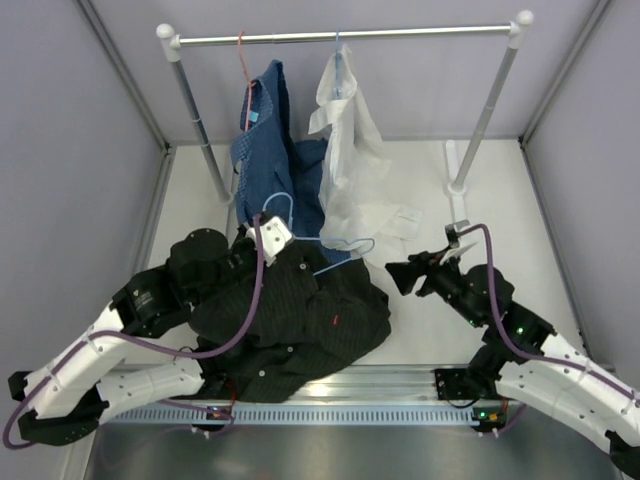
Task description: Place the shirt on the hanger
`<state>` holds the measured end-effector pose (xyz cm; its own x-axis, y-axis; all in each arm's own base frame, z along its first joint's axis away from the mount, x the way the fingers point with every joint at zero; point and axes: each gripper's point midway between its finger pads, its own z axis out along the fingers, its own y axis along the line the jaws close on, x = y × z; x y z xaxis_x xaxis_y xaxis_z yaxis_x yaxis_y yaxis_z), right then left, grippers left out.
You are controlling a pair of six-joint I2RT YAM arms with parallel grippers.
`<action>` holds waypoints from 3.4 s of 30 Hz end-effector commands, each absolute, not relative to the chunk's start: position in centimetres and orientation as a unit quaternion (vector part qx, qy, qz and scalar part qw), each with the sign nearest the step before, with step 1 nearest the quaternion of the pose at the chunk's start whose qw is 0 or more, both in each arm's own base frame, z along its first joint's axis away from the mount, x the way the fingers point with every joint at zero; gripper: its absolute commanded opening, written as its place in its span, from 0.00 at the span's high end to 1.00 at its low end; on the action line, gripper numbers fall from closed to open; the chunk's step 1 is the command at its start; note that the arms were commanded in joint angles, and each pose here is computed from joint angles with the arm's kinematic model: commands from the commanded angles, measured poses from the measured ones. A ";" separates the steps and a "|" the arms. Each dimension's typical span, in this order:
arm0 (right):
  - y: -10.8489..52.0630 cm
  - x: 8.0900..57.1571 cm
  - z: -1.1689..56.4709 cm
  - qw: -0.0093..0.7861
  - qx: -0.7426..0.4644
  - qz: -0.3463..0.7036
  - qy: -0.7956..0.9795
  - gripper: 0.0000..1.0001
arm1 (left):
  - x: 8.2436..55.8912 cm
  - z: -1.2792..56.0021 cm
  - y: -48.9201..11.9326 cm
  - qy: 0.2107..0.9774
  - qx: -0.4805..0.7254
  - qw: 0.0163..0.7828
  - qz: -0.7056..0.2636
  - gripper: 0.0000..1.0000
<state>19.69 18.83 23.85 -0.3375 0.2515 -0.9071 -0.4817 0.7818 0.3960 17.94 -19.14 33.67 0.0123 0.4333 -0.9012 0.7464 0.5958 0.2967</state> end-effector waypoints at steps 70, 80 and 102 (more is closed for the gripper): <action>18.4 26.1 20.6 0.450 -0.072 0.283 0.844 1.00 | 16.9 32.2 -19.0 0.651 0.391 0.623 -0.188 1.00; 15.3 29.4 23.3 0.483 -0.051 0.205 0.850 1.00 | 16.2 28.0 -20.1 0.660 0.446 0.583 -0.159 1.00; 17.6 28.2 28.6 0.527 -0.107 0.225 0.813 1.00 | 16.1 28.0 -27.6 0.695 0.477 0.486 -0.230 1.00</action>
